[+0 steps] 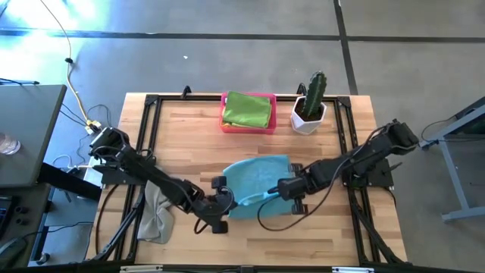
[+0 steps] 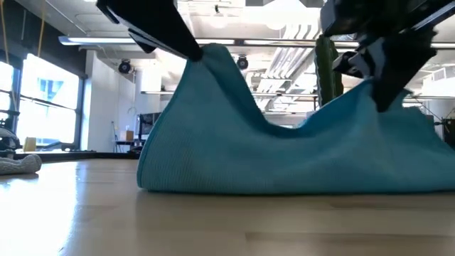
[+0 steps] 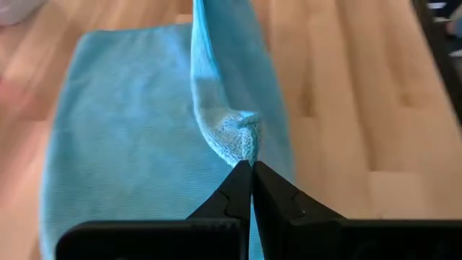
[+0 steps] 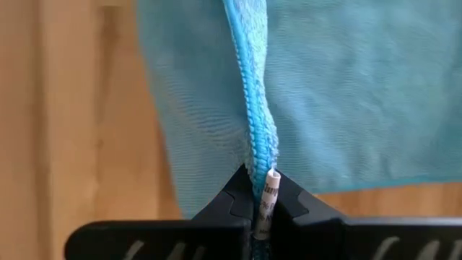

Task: Fold microfiber towels
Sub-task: Fold the blue microfiber cloth on the table

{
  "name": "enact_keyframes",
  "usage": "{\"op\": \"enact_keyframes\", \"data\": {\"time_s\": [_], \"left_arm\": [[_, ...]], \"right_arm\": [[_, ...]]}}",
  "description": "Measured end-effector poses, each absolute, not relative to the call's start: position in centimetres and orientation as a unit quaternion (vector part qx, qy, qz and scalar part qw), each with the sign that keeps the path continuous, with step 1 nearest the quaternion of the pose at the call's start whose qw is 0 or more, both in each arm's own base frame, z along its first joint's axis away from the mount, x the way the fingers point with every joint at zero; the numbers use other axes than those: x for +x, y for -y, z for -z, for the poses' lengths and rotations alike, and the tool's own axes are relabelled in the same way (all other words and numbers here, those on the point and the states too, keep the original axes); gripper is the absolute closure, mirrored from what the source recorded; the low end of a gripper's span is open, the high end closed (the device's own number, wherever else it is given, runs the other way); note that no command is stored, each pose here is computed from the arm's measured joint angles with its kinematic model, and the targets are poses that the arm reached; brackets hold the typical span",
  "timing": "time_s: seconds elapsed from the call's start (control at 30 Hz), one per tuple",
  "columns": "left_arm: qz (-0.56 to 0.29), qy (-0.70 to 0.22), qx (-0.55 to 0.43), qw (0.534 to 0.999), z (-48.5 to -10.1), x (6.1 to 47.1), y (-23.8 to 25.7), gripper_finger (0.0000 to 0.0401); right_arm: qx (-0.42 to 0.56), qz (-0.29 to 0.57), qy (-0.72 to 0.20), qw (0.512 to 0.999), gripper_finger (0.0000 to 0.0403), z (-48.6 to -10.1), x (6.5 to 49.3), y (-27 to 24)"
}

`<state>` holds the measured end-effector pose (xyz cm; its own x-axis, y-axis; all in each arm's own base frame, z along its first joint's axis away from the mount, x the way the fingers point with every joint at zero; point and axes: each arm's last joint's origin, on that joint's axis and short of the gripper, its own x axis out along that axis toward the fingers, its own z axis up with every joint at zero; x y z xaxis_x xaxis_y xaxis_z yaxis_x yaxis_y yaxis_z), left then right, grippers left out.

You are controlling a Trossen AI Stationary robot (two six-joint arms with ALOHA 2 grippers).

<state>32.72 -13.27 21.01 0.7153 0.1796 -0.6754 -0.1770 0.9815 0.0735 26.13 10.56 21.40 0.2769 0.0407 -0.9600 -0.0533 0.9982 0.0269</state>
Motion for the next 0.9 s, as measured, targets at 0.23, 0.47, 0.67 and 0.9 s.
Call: {"op": "enact_keyframes", "data": {"time_s": [0.23, 0.47, 0.67, 0.9], "left_arm": [[-0.170, -0.384, 0.035, 0.907, -20.6, 32.6, 11.4, 0.0401], [-0.264, -0.391, 0.024, 0.881, -19.6, 32.0, 9.3, 0.0401], [-0.331, -0.373, -0.016, 0.867, -18.2, 31.3, 7.8, 0.0401], [-0.369, -0.343, -0.023, 0.863, -18.0, 31.3, 7.3, 0.0401]], "right_arm": [[-0.017, 0.007, -0.604, 0.797, 0.0403, -21.3, 26.9, -8.0], [-0.008, 0.076, -0.596, 0.799, 0.0403, -21.3, 27.6, -5.2], [0.026, 0.119, -0.598, 0.792, 0.0402, -21.0, 28.0, -3.0], [0.009, 0.121, -0.631, 0.766, 0.0364, -18.9, 28.9, -1.5]]}}
